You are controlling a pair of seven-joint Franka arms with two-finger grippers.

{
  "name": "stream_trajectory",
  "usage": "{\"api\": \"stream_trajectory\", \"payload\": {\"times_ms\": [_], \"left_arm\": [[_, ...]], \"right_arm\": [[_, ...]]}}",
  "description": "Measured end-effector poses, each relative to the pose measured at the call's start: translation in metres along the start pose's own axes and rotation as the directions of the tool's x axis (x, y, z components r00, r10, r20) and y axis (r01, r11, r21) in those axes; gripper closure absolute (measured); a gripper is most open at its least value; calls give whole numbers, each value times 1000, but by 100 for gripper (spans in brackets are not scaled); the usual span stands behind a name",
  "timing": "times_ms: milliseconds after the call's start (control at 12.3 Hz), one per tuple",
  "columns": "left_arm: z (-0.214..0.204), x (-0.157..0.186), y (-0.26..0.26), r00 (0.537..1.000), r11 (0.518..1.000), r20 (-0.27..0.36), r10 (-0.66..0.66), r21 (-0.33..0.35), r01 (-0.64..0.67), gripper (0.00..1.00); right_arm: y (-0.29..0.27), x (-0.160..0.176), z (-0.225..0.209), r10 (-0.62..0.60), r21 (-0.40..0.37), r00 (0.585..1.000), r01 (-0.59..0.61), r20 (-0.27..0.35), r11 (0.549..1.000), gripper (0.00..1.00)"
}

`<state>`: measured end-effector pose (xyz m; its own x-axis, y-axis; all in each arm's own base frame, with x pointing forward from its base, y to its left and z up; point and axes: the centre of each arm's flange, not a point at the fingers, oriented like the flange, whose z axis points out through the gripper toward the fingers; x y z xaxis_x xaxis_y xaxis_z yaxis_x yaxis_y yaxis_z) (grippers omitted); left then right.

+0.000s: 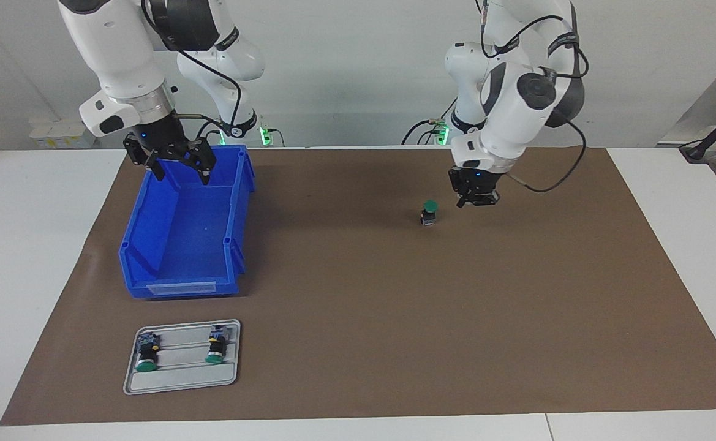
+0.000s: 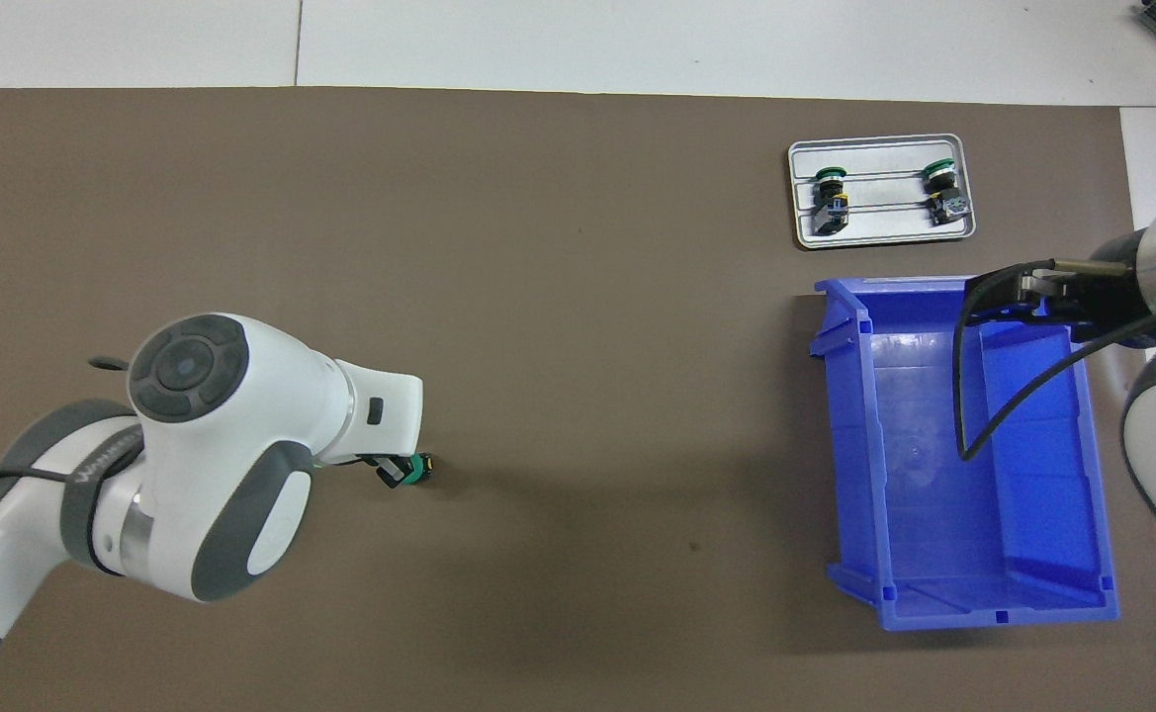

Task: Place and press button with both arms
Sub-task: 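Raise the left gripper away while the right gripper moves toward the button, then grasp the green button with the right gripper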

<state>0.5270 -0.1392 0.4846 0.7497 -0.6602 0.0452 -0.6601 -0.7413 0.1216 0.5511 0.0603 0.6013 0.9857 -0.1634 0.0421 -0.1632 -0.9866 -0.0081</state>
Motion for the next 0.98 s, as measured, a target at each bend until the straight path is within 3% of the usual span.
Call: {"api": "stream_trajectory", "payload": {"times_ms": [325,488,651,976], "left_arm": [[-73,-63,-85,979,979,-7,-204,-10,204,99],[-94,-83,-97,946,947,53,-320,54,317,99],[-113,-80,-87,915,914,86,-394,144,380,99],[-140,-77,-73,885,884,94,-456,166,438,98]], "right_arm": [[-75,-25,2,74,7,997,-74,-3,997,4],[-120,-38,13,117,10,993,-117,-13,993,4],[-172,-50,33,163,15,986,-163,-26,987,4],[-272,-67,76,238,-12,970,-239,-46,971,4]]}}
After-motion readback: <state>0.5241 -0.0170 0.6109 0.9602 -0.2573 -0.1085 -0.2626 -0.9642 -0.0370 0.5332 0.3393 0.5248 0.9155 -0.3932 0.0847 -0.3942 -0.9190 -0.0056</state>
